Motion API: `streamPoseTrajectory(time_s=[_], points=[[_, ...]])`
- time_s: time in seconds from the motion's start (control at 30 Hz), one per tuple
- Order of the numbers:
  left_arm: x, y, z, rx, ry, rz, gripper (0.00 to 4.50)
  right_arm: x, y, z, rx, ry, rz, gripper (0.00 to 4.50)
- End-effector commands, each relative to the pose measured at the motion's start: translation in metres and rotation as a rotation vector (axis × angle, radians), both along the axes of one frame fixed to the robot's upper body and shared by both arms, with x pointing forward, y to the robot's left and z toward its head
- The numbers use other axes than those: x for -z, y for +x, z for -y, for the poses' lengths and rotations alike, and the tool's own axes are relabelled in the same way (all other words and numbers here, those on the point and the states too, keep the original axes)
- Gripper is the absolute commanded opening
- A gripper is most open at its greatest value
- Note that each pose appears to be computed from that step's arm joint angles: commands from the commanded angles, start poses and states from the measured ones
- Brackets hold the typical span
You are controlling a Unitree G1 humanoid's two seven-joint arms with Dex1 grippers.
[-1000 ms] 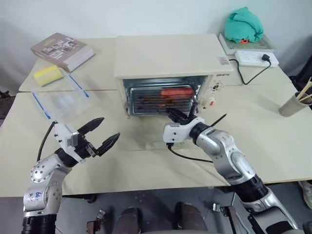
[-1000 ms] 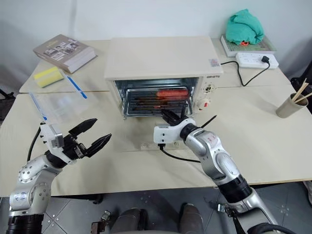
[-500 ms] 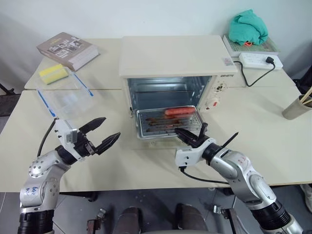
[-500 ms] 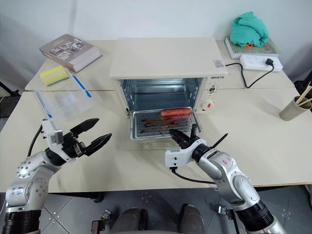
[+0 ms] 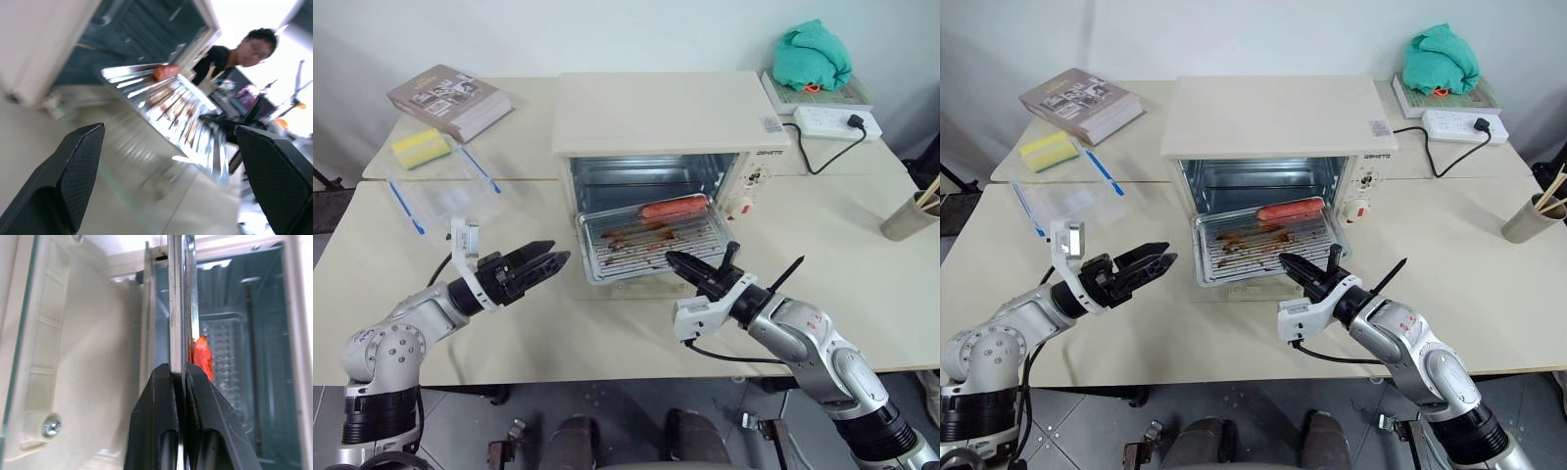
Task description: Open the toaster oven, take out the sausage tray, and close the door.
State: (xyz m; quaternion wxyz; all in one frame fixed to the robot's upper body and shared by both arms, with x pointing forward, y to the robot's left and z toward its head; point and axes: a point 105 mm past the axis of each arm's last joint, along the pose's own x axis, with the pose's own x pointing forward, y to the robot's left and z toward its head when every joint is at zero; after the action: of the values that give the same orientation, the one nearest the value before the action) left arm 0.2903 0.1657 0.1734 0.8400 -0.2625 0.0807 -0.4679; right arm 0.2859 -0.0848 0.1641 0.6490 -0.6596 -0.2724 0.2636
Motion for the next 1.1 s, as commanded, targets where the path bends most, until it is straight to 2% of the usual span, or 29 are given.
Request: streamPoseTrajectory(time_s=[0.03,0.33,0.47,0.67,0.7,0.73,0.87,0.97,1.03,1.1], points=[[-0.005,-0.001,0.009,0.036,-0.046,-0.054,4.50,-0.010,-0.002,0.003,-0.014,0.009,0.064,0.02],[0.005,0.001,0.040,0.123,-0.196,-0.344,4.50,-0.009,-0.013,-0.011,-0.117,-0.008,0.065,0.02],[0.007,-0.001,0.047,0.138,-0.216,-0.401,3.68,-0.007,-0.015,-0.013,-0.140,-0.019,0.056,0.00],[0.013,0.007,0.043,0.058,-0.288,-0.517,1.91,-0.008,-0.017,-0.014,-0.165,-0.030,0.041,0.00],[0.014,0.005,0.041,0.066,-0.289,-0.532,1.52,-0.009,-0.017,-0.014,-0.163,-0.030,0.043,0.00],[0.013,0.004,0.041,0.073,-0.290,-0.542,1.39,-0.009,-0.016,-0.014,-0.163,-0.030,0.043,0.00],[0.009,-0.003,0.040,0.120,-0.310,-0.564,0.13,-0.009,-0.016,-0.015,-0.171,-0.031,0.041,0.00],[0.006,-0.005,0.042,0.153,-0.325,-0.553,0.02,-0.009,-0.016,-0.015,-0.172,-0.024,0.029,0.00],[0.003,-0.009,0.044,0.186,-0.336,-0.539,0.02,-0.007,-0.015,-0.013,-0.160,0.016,-0.057,0.00],[0.002,-0.011,0.045,0.210,-0.350,-0.534,0.00,-0.008,-0.016,-0.015,-0.171,0.029,-0.079,0.62]])
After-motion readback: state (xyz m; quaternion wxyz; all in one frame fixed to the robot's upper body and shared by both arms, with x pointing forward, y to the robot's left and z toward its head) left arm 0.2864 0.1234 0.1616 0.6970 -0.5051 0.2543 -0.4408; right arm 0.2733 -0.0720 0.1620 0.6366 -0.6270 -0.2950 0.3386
